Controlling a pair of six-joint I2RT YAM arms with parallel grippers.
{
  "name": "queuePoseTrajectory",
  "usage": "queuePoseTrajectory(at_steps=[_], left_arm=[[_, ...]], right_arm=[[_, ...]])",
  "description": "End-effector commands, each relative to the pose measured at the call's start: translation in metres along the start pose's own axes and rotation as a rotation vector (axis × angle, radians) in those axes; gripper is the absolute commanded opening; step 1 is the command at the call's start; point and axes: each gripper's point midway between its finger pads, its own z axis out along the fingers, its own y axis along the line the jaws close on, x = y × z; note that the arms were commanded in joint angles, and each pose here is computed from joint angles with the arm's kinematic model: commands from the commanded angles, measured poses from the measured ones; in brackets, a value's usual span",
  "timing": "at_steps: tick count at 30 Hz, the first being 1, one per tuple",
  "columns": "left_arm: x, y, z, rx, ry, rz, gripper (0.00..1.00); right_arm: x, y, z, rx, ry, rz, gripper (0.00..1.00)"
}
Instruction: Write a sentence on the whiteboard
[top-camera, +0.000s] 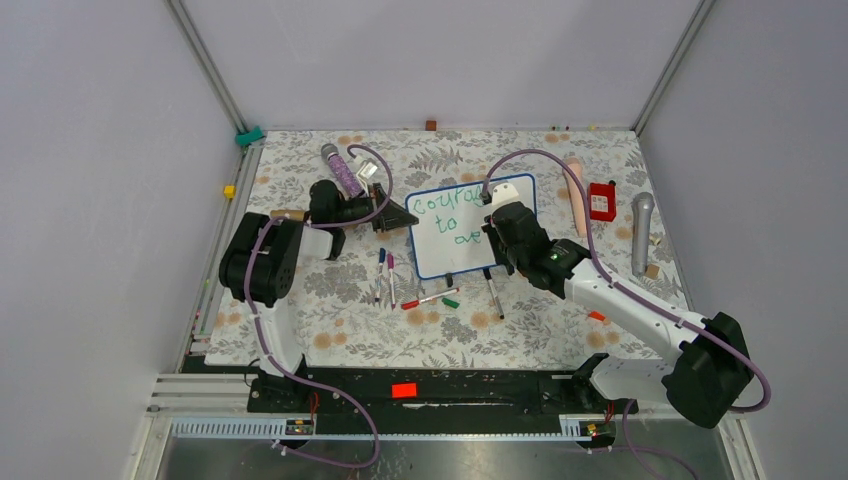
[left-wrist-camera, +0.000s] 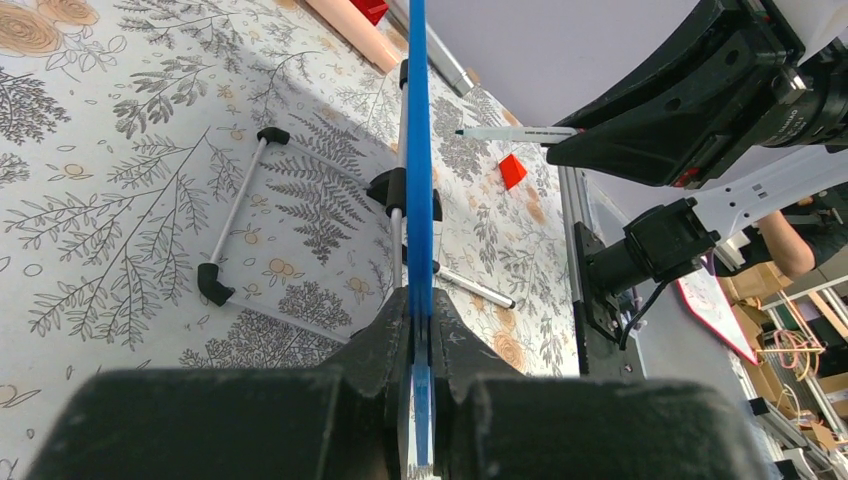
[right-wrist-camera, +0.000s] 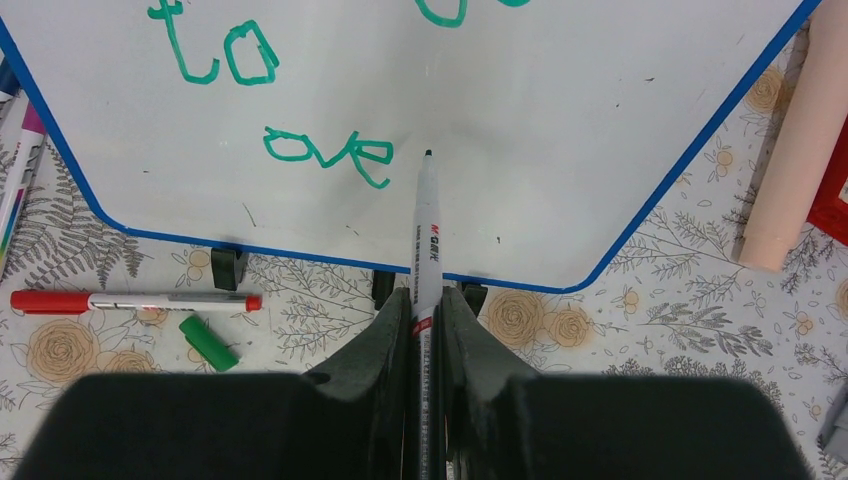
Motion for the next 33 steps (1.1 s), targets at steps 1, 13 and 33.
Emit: queuePoseTrajectory(at_steps=[1,13,33], left_arm=[[0.014,-0.017,0.004,0.103,0.034,0.045,0.02],[0.011,-0.018,0.002,0.079,-0.007,0.044,0.05],[0.012,-0.020,0.001,0.070,-0.037,0.038,0.06]], right_arm=[[-0.020,-0.009,-0.007,0.026,-0.062,0.012,0.00],[-0.015,-0.011,-0.008,0.033,-0.053,0.011,0.00],[-0.009,-0.017,-0.006,0.053,-0.041,0.003,0.00]])
